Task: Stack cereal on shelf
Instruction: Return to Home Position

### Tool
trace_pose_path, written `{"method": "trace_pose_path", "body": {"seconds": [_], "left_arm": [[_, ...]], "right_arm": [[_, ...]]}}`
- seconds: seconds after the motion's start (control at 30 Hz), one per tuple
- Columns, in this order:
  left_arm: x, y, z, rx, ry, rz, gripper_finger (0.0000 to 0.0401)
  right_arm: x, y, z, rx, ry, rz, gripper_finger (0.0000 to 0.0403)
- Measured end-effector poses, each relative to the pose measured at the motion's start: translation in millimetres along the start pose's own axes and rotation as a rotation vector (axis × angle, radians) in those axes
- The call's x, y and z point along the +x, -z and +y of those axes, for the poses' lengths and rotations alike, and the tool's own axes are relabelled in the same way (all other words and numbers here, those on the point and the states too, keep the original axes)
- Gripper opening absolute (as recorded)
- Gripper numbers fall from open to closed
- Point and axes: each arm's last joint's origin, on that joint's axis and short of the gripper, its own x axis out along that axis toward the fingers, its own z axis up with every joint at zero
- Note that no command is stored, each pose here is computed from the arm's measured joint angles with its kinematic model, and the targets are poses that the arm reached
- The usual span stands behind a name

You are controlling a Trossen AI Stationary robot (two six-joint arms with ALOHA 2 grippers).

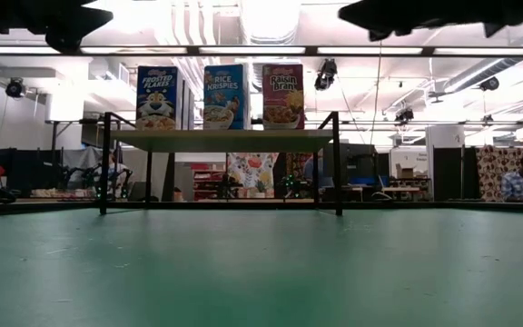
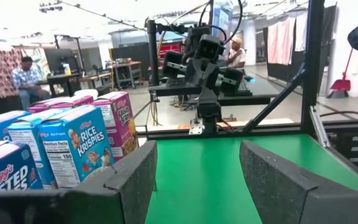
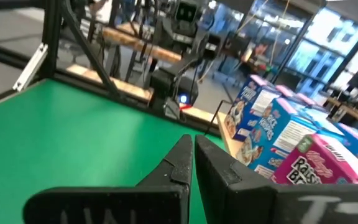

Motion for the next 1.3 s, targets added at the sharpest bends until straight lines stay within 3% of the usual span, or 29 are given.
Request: {"method": "trace_pose_path", "body": {"seconds": [0.67, 0.87, 1.3], "left_arm": [[-13, 29, 4, 0.072, -0.034, -0.053, 0.0213], [-9, 44, 3, 0.068, -0.124, -0.013, 0.0205], [-9, 45, 4, 0.039, -0.177, -0.007, 0.0164]], "right_arm": [[-73, 69, 33, 0.029, 0.084, -0.204, 0.0009], [-99, 75, 38, 0.034, 0.140, -0.334, 0.0009], [-117, 79, 41, 0.061, 0.148, -0.321, 0.0009]]}}
